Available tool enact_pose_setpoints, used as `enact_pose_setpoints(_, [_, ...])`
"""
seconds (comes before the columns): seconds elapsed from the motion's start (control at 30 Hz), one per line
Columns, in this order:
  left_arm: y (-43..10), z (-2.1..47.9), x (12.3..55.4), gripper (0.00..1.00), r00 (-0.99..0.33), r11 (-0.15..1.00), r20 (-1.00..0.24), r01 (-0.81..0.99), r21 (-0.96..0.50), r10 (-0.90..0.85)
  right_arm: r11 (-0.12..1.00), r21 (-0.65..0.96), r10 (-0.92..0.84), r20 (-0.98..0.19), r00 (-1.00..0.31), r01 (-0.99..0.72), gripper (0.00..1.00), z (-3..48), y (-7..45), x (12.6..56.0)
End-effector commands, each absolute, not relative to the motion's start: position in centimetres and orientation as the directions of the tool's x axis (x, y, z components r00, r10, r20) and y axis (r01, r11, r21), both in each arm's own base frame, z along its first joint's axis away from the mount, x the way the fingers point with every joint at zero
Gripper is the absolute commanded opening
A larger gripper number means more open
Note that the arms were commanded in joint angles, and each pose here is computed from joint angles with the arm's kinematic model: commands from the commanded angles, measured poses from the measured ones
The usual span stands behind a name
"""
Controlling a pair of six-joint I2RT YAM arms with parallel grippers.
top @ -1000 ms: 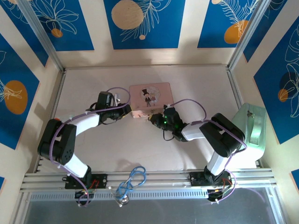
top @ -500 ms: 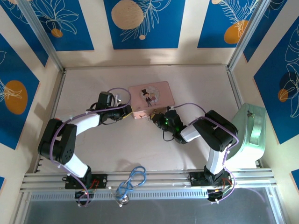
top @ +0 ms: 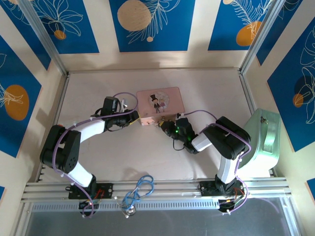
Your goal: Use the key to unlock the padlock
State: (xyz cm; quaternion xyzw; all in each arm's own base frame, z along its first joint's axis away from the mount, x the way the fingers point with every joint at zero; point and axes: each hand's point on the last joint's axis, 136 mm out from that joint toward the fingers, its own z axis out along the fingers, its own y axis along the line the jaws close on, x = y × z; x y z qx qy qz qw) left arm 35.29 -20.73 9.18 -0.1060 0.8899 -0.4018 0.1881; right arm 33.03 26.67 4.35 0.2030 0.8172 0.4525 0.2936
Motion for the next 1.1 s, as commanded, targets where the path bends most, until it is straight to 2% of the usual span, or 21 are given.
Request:
enact_pose_setpoints(0.0, [-18.7, 6.2, 34.3, 0.33, -0.914, 0.713, -0.194, -0.131, -0.689, -0.355, 0.536, 0.837, 0.611, -0.295, -0.734, 0.109, 0.00, 3.0, 25.1, 32.6])
enact_pose_setpoints(0.43, [-18.4, 6.3, 34.4, 0.33, -0.913, 0.710, -0.191, -0.136, -0.691, -0.361, 0.480, 0.874, 0.621, -0.282, -0.732, 0.070, 0.00, 4.8, 25.3, 32.9])
enact_pose_setpoints(1.07, [-18.3, 6.0, 34.2, 0.33, -0.915, 0.717, -0.193, -0.134, -0.684, -0.355, 0.396, 0.912, 0.700, -0.222, -0.679, 0.111, 0.00, 6.5, 24.9, 33.8])
